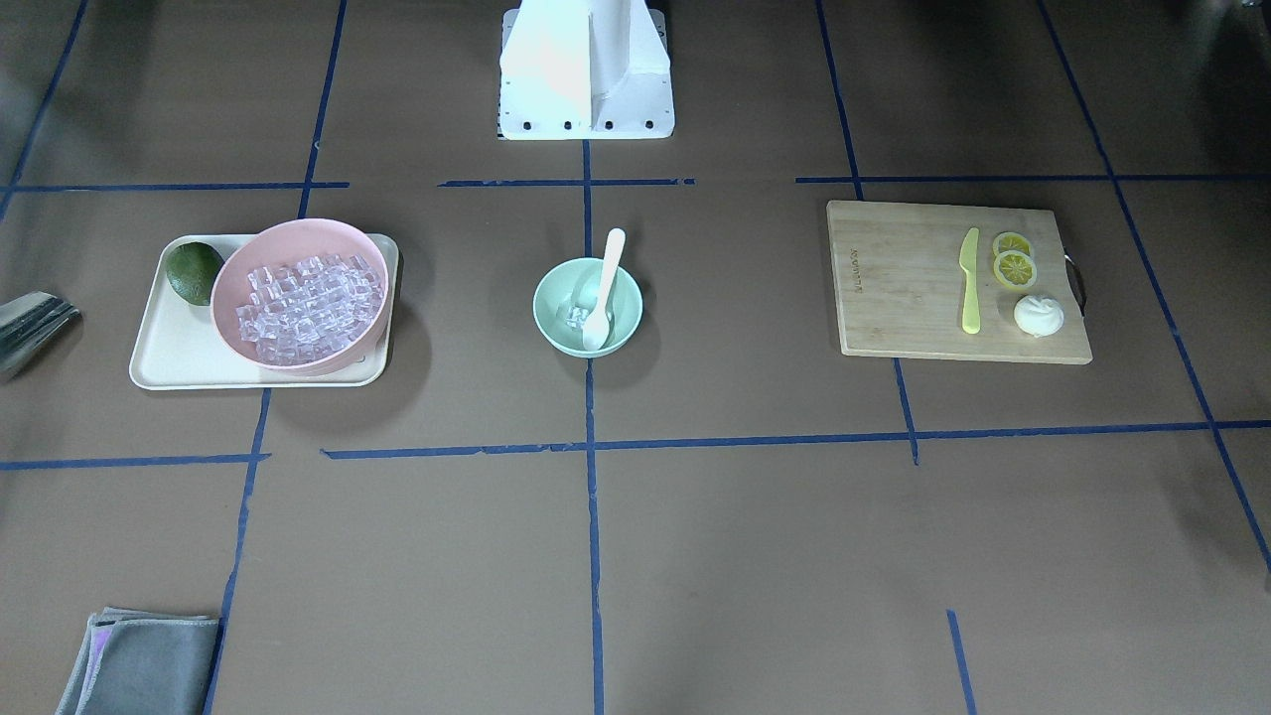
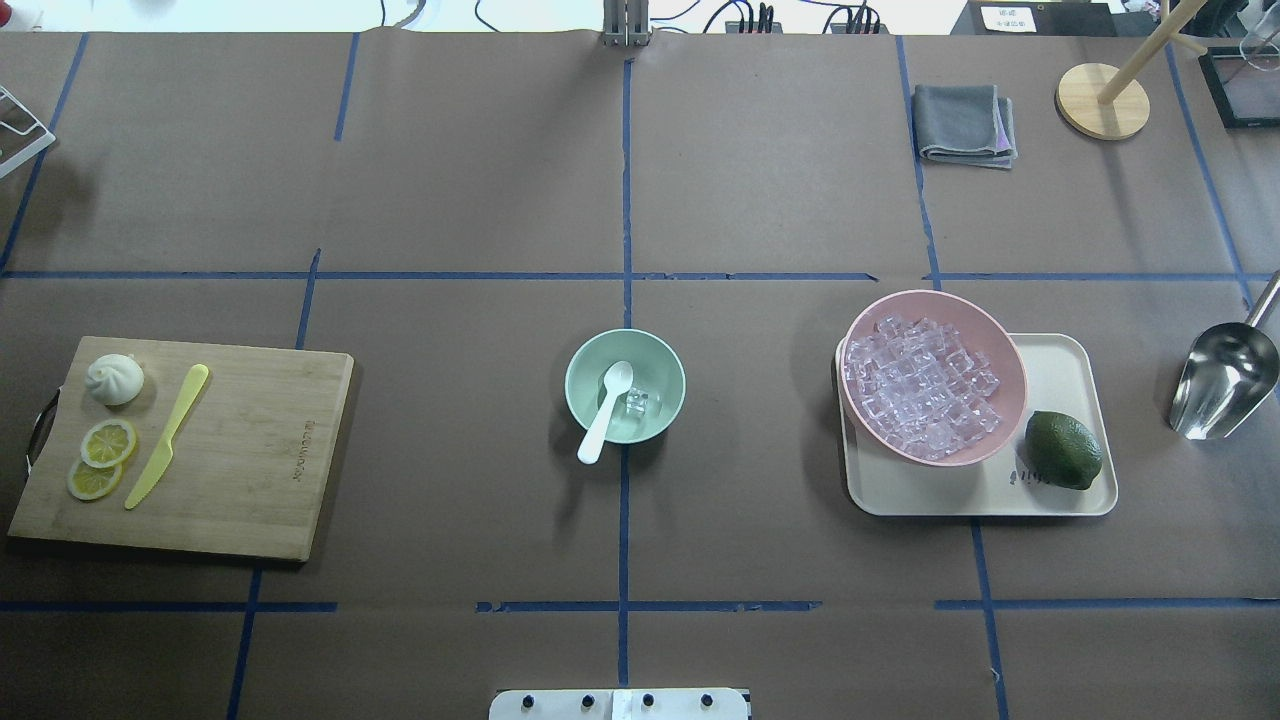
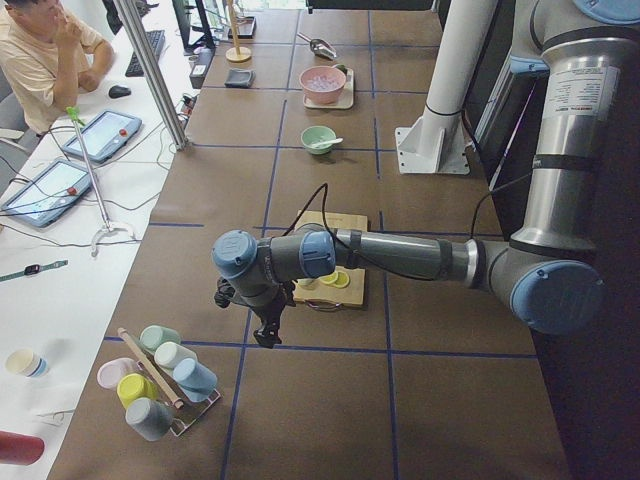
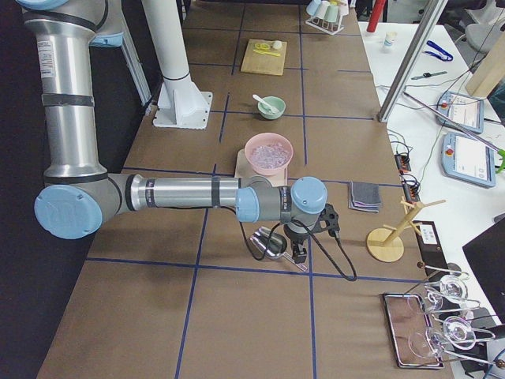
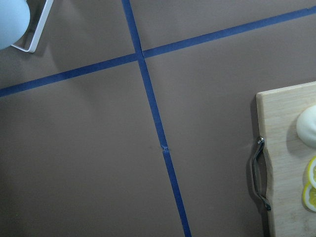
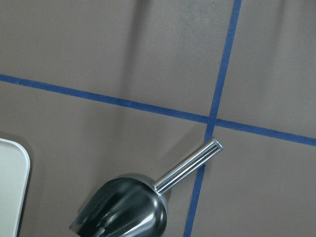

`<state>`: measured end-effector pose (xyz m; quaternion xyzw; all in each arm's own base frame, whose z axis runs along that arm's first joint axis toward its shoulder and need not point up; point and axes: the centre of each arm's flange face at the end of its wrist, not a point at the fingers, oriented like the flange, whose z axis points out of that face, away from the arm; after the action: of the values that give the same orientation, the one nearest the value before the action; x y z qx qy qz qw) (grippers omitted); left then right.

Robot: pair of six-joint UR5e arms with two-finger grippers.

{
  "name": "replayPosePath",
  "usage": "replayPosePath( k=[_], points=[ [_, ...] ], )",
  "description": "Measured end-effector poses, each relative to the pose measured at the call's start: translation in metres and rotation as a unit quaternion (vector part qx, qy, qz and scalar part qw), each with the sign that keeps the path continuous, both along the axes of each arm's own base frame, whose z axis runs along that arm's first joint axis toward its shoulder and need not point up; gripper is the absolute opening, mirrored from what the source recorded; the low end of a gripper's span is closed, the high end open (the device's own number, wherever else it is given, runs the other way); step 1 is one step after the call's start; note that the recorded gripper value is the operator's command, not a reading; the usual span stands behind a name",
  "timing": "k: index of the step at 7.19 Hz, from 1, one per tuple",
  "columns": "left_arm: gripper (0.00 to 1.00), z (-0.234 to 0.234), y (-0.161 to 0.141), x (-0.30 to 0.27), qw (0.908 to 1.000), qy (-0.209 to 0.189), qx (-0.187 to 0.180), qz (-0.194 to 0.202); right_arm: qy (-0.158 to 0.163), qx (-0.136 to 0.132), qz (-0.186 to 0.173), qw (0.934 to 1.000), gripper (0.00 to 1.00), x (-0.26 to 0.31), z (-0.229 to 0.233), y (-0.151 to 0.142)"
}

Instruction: Put spoon and ice into bowl

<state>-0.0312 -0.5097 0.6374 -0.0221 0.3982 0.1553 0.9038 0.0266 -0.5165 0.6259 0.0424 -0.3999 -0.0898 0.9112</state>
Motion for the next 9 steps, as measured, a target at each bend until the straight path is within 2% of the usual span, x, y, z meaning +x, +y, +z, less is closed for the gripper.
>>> replayPosePath(
  k=[2, 5, 7, 9],
  points=[
    [1.00, -0.002, -0.002, 0.002, 1.0000, -0.001, 0.001, 0.002, 0.014, 0.001, 0.001, 0.9999, 1.00, 0.002, -0.005, -0.005],
    [1.00, -0.001, -0.006, 0.005, 0.9995, -0.027, 0.012, 0.014, 0.045, -0.002, 0.002, 0.9990, 1.00, 0.005, 0.004, -0.002],
    [1.00, -0.008, -0.014, 0.006, 0.9989, -0.031, 0.032, 0.015, 0.044, -0.009, 0.001, 0.9990, 1.00, 0.004, 0.010, -0.001],
    [1.00, -0.013, -0.024, 0.007, 0.9987, -0.031, 0.039, 0.015, 0.022, -0.014, 0.000, 0.9997, 1.00, 0.001, 0.010, 0.002]
  ],
)
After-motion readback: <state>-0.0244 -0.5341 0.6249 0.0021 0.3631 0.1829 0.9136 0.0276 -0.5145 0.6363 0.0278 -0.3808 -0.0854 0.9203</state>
